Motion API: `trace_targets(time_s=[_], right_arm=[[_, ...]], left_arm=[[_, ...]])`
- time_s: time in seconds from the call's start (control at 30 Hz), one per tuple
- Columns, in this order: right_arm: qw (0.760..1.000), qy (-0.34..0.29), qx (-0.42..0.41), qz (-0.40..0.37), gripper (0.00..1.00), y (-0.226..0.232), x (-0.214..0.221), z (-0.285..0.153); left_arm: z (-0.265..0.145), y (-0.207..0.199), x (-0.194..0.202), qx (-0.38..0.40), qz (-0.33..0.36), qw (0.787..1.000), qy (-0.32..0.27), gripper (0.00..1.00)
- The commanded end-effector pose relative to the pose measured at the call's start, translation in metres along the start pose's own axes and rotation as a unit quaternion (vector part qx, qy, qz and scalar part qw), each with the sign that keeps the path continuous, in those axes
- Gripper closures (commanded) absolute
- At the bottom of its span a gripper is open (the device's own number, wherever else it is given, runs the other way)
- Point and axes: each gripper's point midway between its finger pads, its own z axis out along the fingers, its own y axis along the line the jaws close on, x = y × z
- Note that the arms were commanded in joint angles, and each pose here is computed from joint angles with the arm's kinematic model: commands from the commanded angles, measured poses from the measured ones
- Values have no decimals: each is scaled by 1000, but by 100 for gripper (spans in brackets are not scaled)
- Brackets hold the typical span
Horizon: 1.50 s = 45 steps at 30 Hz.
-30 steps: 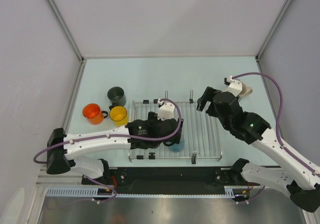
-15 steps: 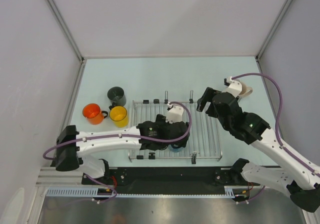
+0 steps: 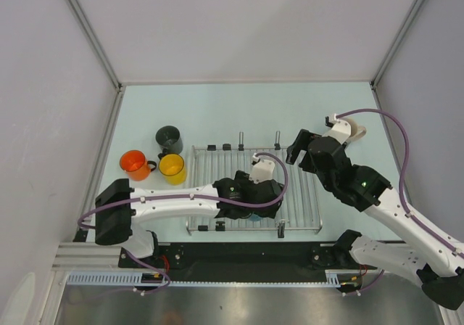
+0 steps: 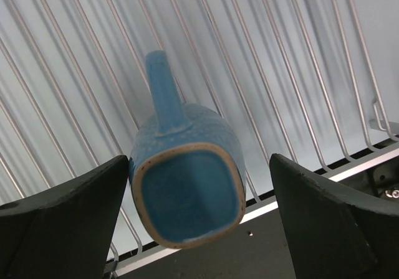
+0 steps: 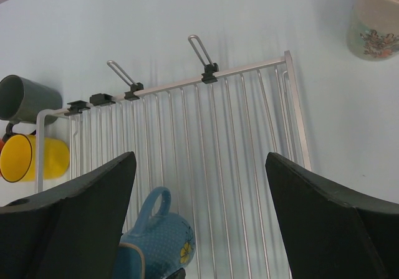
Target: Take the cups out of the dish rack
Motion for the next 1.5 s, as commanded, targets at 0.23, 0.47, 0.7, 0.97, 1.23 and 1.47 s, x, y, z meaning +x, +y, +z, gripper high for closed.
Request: trace_targets(time_s=[0.23, 0.47, 0.7, 0.97, 1.23, 1.47], right_arm=[[1000, -11, 0, 17, 9, 1, -1, 1], [1000, -8, -2, 17, 10, 1, 0, 0], [1000, -9, -2, 17, 10, 0, 0, 0], [999, -40, 33, 6, 10, -15, -21, -11], [998, -60, 13, 23, 10, -13, -38, -27], [998, -38, -47, 33, 9, 3, -21, -25]], left_arm=[[10, -7, 13, 10, -6, 1000, 21, 6], [10, -5, 12, 7, -4, 1000, 19, 43], [8, -3, 12, 6, -5, 1000, 15, 100], [-31, 13, -43, -5, 11, 997, -73, 100], [-98, 41, -122, 39, -34, 985, -167, 100], [-132, 77, -157, 160, -120, 948, -246, 99]])
